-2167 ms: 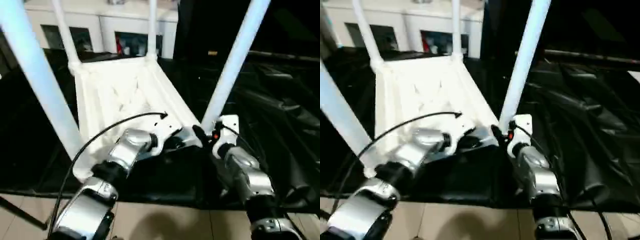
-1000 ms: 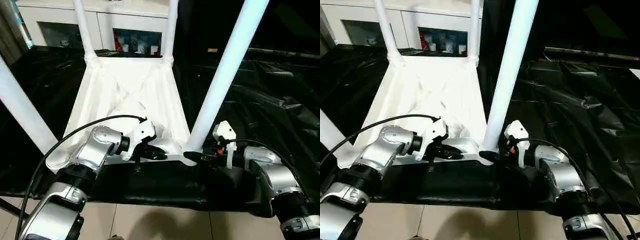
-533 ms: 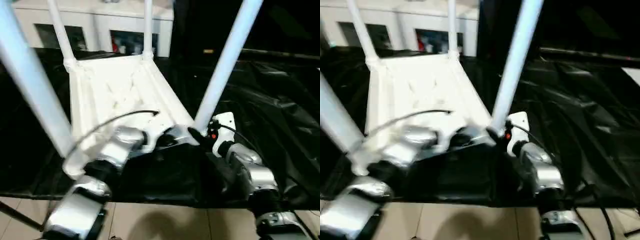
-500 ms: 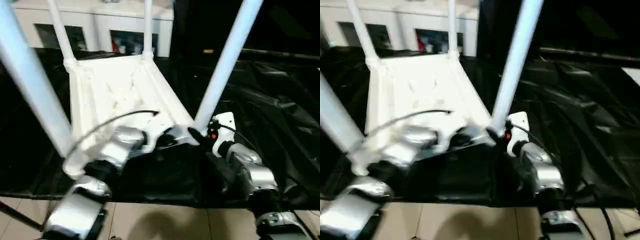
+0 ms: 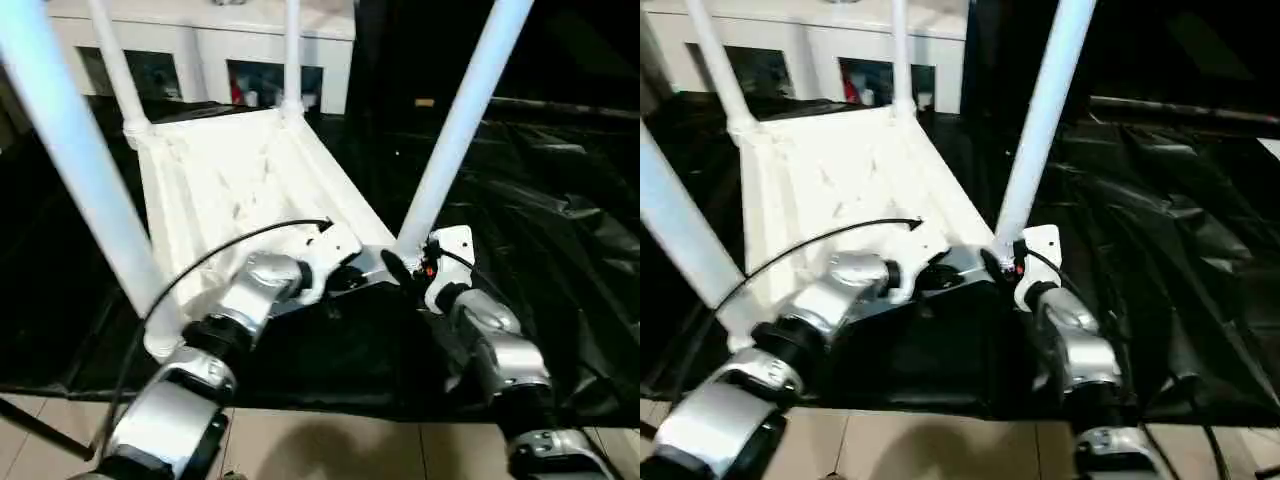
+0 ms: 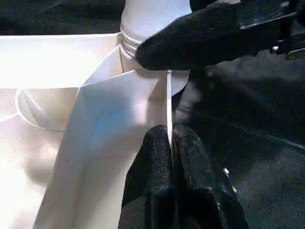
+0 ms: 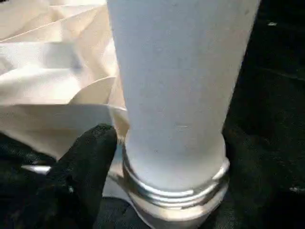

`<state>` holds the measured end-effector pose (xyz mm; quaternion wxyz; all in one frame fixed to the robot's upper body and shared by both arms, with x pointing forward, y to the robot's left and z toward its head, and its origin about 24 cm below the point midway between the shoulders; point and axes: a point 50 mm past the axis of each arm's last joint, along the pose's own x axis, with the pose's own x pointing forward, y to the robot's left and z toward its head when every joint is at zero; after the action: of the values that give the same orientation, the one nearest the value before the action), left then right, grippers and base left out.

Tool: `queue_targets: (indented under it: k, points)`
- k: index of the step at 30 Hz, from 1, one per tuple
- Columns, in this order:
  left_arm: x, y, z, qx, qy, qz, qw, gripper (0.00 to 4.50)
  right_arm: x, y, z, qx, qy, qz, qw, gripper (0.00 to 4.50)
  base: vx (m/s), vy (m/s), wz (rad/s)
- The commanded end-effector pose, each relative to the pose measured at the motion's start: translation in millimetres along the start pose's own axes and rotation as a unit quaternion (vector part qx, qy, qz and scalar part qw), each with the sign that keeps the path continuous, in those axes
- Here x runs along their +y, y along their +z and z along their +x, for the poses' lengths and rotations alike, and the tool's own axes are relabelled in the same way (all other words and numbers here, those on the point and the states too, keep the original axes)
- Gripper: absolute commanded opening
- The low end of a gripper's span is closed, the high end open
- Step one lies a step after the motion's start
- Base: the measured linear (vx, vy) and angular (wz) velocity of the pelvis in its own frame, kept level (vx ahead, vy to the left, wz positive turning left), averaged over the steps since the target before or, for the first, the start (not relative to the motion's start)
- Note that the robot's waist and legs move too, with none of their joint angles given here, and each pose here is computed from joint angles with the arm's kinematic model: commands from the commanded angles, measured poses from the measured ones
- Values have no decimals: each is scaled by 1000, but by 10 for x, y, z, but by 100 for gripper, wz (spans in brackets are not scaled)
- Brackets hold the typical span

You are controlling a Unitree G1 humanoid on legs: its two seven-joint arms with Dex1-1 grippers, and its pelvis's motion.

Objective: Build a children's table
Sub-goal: Rotate leg to tighten

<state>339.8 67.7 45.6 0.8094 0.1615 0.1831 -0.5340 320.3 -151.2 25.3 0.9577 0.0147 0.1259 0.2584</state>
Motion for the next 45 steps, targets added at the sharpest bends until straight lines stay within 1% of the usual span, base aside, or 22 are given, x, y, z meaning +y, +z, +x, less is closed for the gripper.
queue_targets:
  k: [1, 4, 7, 9, 10, 13, 14, 15, 17, 21, 24, 27, 28, 30, 31, 34, 36, 37, 38, 40, 43, 45]
  points:
    - [-146, -120, -62, -30, -92, -7, 995, 0, 84, 72, -41, 6, 106, -46, 993, 385, 0, 0, 0]
    - [-138, -178, -189, -24, -126, -8, 992, 0, 71, 70, -140, 31, 170, -81, 982, 385, 0, 0, 0]
    - [-131, -206, -261, -24, -144, -14, 989, 0, 58, 69, -186, 39, 196, -81, 976, 385, 0, 0, 0]
    - [-100, -244, -372, -29, -154, -27, 987, 0, 25, 71, -257, 50, 229, -79, 969, 385, 0, 0, 0]
    - [-90, -252, -395, -30, -153, -28, 987, 0, 12, 71, -269, 52, 233, -81, 968, 358, 0, 0, 0]
    - [-81, -283, -446, -30, -152, -31, 987, 0, -7, 54, -289, 61, 242, -87, 964, 348, 0, 0, 0]
    - [-83, -296, -459, -28, -153, -32, 987, 0, -6, 47, -291, 63, 244, -88, 964, 325, 0, 0, 0]
    - [-84, -304, -468, -27, -154, -31, 987, 0, -4, 42, -291, 64, 246, -88, 963, 325, 0, 0, 0]
    - [-86, -309, -477, -26, -156, -31, 987, 0, 0, 39, -287, 64, 248, -87, 963, 303, 0, 0, 0]
    - [-81, -297, -477, -28, -152, -31, 987, 0, 20, 35, -274, 60, 249, -78, 963, 280, 0, 0, 0]
    - [-80, -284, -455, -27, -147, -28, 988, 0, 42, 16, -264, 56, 247, -71, 965, 278, 0, 0, 0]
    - [-49, -278, -377, -15, -106, -25, 994, 0, 26, -23, -222, 48, 198, -55, 977, 274, 0, 0, 0]
    - [-27, -263, -285, -10, -65, -32, 997, 0, -11, -83, -173, 50, 133, -40, 989, 274, 0, 0, 0]
    - [-27, -263, -285, -10, -65, -32, 997, 0, -11, -83, -173, 50, 133, -40, 989, 274, 0, 0, 0]
    - [-25, -234, -190, -8, -34, -38, 999, 0, -37, -134, -130, 49, 69, -19, 996, 274, 0, 0, 0]
    - [-52, -166, 4, -4, 20, -51, 998, 0, -8, -197, -50, 40, -30, 23, 998, 274, 0, 0, 0]
    - [-63, -145, 59, -4, 36, -57, 998, 0, 20, -215, -29, 40, -49, 33, 997, 274, 0, 0, 0]
    - [-114, -96, 169, -4, 50, -65, 997, 0, 115, -247, 22, 42, -73, 47, 995, 274, 0, 0, 0]
    - [-116, -94, 173, -4, 51, -65, 997, 0, 119, -248, 24, 42, -74, 48, 995, 274, 0, 0, 0]
    - [-192, -36, 272, -6, 42, -65, 997, 0, 283, -244, 91, 32, -62, 56, 996, 274, 0, 0, 0]
    - [-228, -7, 307, -8, 29, -60, 998, 0, 407, -203, 126, 19, -23, 44, 999, 274, 0, 0, 0]
    - [-223, -15, 300, -5, 24, -56, 998, 0, 415, -165, 124, 8, -9, 32, 999, 344, 0, 0, 0]
